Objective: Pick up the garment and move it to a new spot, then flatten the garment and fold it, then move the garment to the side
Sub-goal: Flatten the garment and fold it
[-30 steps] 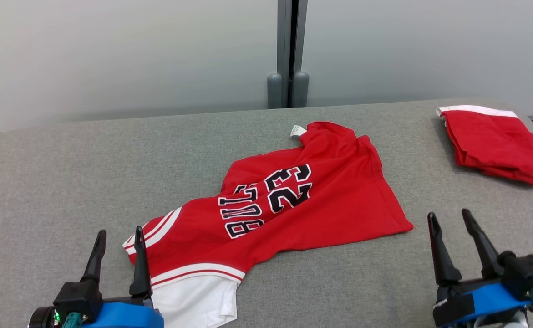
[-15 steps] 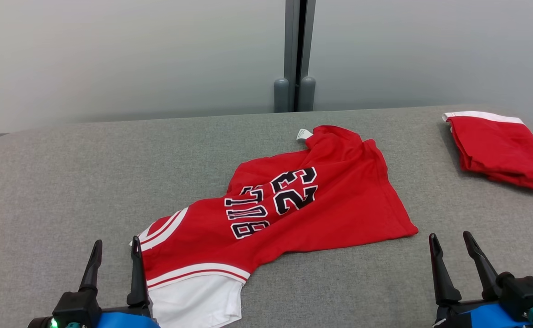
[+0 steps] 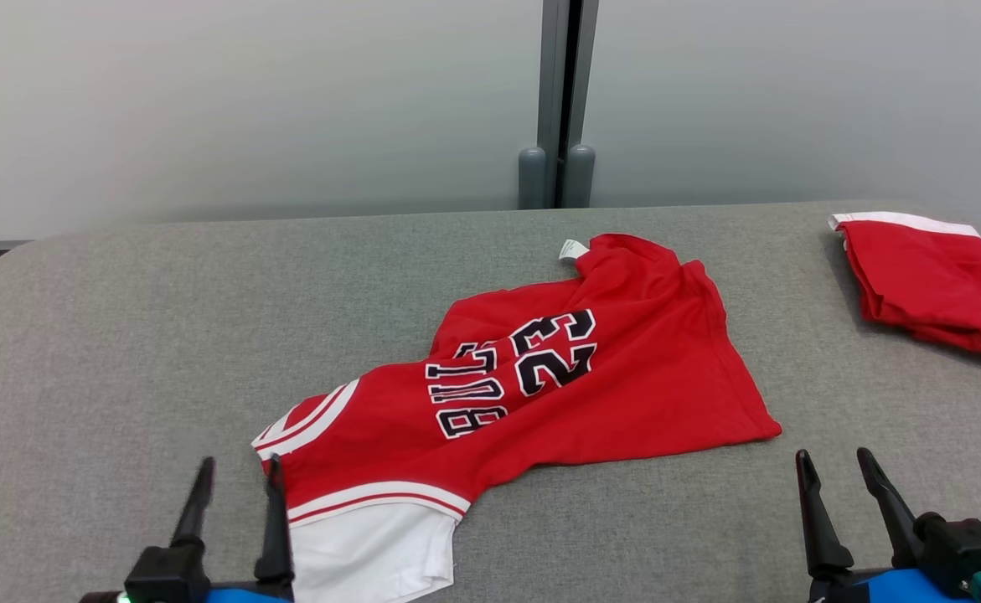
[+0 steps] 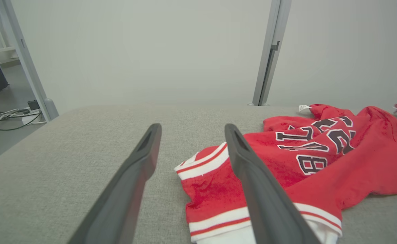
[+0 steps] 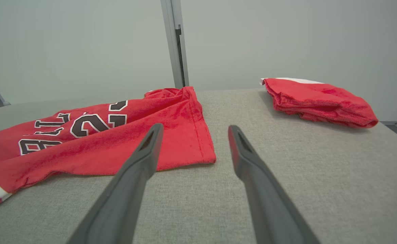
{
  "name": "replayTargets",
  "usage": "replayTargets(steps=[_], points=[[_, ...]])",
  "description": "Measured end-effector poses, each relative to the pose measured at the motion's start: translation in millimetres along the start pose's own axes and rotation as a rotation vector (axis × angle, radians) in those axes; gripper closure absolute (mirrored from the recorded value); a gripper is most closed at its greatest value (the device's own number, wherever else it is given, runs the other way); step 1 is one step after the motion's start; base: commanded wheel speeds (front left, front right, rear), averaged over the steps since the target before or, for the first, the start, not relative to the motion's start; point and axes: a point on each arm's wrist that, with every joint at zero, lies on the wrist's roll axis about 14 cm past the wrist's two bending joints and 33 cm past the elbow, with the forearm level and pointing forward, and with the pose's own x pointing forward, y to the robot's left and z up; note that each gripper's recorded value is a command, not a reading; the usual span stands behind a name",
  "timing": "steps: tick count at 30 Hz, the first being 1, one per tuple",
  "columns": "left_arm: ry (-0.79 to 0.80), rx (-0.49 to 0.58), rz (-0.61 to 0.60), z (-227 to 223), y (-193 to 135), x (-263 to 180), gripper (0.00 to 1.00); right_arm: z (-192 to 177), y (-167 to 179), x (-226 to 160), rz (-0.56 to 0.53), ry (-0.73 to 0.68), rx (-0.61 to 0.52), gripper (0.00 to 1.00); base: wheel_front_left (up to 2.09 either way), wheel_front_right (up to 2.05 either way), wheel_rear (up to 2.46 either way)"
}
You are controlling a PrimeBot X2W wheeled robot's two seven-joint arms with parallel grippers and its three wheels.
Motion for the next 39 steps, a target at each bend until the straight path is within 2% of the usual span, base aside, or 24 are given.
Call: replayTargets(steps=[8, 18, 30, 39], points=[[0.125, -0.018, -0.046, -39, -12, -21, 0.00, -22, -8, -3, -0.019, 0.074, 0.004, 0.00, 0.00, 0.00, 0.00], [0.352, -0.053, -0.093, -94, -23, -56, 0.00, -32, -6, -7, -0.019, 0.106, 0.016, 0.00, 0.00, 0.00, 0.00], [0.526, -0.137, -0.157, -117, -44, -69, 0.00, -45, -10, -12, -0.026, 0.149, 0.022, 0.00, 0.00, 0.00, 0.00], [0.551, -0.149, -0.197, -117, -52, -62, 0.00, -52, -13, -13, -0.037, 0.172, 0.033, 0.00, 0.00, 0.00, 0.00]])
